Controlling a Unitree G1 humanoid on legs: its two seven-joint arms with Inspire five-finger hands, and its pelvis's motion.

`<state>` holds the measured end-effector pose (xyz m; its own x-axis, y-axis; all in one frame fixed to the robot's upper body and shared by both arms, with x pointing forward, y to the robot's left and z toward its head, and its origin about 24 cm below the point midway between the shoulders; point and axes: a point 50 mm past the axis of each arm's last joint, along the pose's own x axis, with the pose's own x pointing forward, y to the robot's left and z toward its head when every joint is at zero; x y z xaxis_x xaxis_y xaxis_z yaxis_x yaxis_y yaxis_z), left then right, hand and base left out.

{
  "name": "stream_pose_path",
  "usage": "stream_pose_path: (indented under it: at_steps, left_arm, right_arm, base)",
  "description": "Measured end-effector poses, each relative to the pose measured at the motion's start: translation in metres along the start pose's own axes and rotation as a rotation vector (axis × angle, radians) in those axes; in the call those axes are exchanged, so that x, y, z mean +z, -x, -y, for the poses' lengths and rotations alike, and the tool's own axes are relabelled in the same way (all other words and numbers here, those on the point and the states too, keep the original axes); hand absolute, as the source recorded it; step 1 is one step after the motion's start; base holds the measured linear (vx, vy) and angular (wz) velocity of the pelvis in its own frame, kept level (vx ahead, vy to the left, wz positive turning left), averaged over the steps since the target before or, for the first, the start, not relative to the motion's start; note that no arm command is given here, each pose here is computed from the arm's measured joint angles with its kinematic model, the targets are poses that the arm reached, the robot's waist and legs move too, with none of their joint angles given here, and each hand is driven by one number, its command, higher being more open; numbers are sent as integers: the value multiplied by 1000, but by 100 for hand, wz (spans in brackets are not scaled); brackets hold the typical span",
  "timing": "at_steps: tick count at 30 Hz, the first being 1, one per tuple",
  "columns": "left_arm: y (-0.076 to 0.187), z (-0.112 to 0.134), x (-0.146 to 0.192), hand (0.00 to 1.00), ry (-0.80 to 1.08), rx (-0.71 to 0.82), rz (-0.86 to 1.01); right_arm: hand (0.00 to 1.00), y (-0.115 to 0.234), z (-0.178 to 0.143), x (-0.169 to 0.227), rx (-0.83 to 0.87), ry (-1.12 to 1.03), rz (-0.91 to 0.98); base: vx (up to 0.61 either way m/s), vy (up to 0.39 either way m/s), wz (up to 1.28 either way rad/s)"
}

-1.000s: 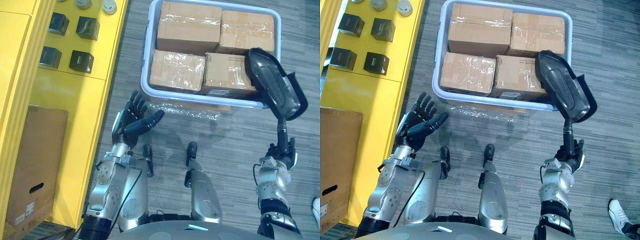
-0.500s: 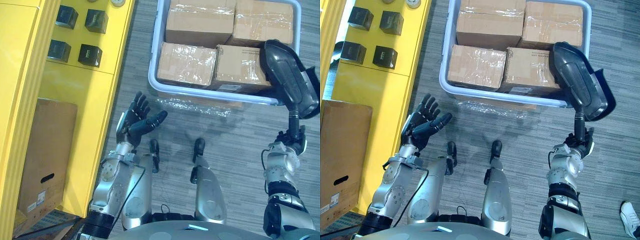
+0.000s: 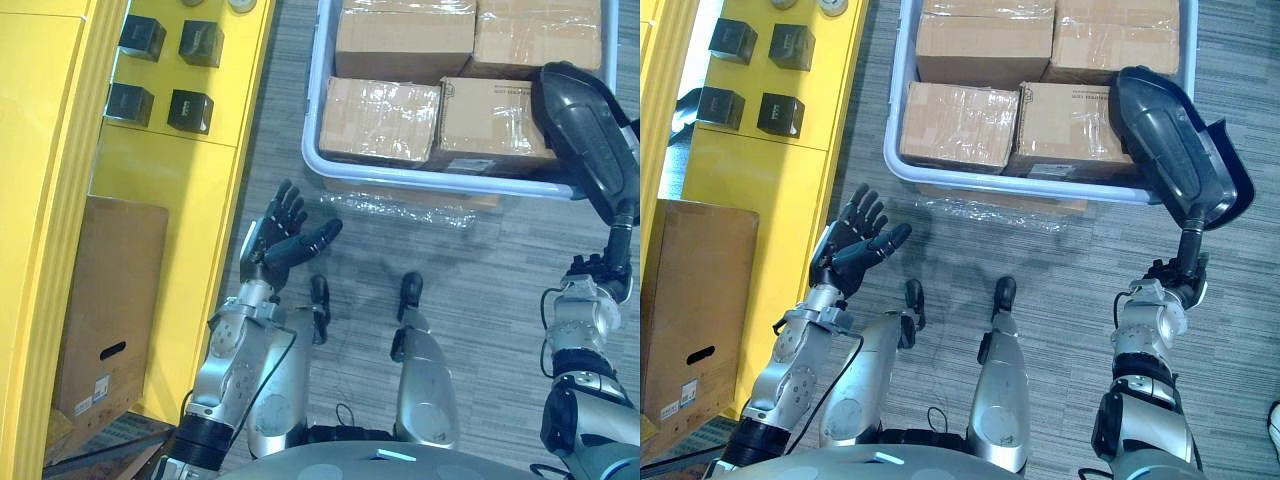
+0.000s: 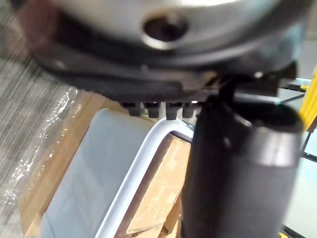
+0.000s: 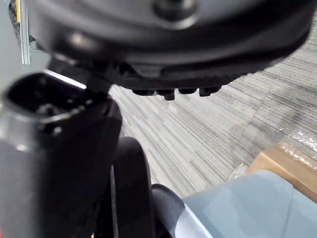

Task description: Walk over and take three plastic housings, then place them on the shelf

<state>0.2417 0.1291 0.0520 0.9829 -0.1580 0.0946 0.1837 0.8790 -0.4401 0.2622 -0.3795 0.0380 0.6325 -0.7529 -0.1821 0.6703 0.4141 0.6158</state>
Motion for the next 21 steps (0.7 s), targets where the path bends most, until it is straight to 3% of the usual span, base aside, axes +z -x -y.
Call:
stream_pose_path:
  at_steps: [10, 21]
  left_arm:
    - [-1, -1, -7, 100, 2, 16, -29]
    - [-4, -1, -14, 100, -1, 19, -55]
  right_arm:
    - [100, -14, -22, 35, 42, -3, 87]
    - [100, -23, -31, 44, 30, 5, 78]
  base:
    - [-10, -3, 1]
    - [-24, 1, 3]
